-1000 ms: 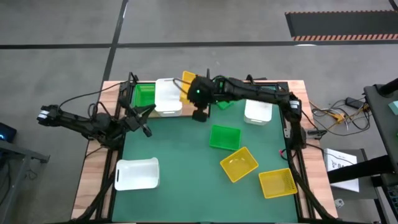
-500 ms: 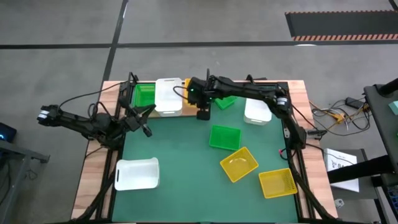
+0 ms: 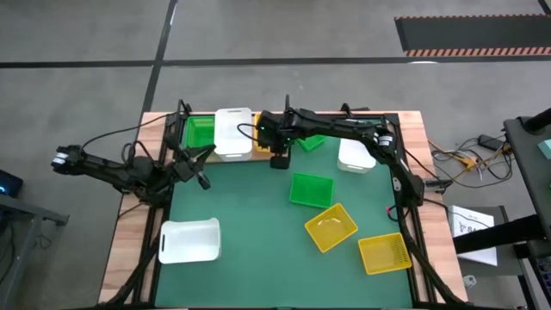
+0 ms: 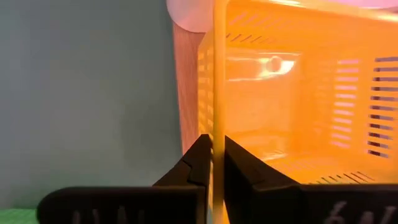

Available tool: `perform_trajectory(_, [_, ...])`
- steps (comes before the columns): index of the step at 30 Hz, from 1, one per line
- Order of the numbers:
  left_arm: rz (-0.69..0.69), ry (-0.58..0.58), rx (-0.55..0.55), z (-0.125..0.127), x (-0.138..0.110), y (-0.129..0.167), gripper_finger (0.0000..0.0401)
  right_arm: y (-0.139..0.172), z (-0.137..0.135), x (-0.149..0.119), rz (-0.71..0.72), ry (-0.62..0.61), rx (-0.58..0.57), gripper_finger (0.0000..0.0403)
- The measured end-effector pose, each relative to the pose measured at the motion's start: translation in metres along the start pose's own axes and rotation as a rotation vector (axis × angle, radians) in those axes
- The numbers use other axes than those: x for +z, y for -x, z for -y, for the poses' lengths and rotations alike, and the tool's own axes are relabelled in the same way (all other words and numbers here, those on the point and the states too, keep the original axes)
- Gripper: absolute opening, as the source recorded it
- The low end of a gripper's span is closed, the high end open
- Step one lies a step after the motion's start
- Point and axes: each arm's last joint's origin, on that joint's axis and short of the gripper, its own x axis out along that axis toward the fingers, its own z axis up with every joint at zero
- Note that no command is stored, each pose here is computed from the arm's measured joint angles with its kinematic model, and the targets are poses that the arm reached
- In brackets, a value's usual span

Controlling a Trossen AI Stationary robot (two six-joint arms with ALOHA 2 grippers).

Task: Stack baskets on shelf by color
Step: Put the left yellow bin on the shelf

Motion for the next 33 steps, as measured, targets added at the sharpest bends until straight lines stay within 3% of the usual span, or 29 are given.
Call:
perform_trajectory(11, [0.0,-0.001,-0.001,0.0,0.0,0.0,0.0003,-0.001,0.002,0.0,-0.001,-0.04,-0.01,0.0117])
perform_trajectory(18, [-0.002,-0.002,-0.003,0.001,0.0,-0.001,0.0003,0.022,0.004,0.006,0.01,-0.047,-0.013,0.0143])
perform_trajectory(25, [-0.017,0.022,-0.034,0.011,0.002,-0.007,0.0003,0.067,0.002,0.012,0.013,-0.024,-0.007,0.0118])
perform_trajectory(33, [-0.061,-0.036,-0.107,0.034,0.008,-0.025,0.0003,0.125,-0.032,0.001,0.084,0.057,0.007,0.0039])
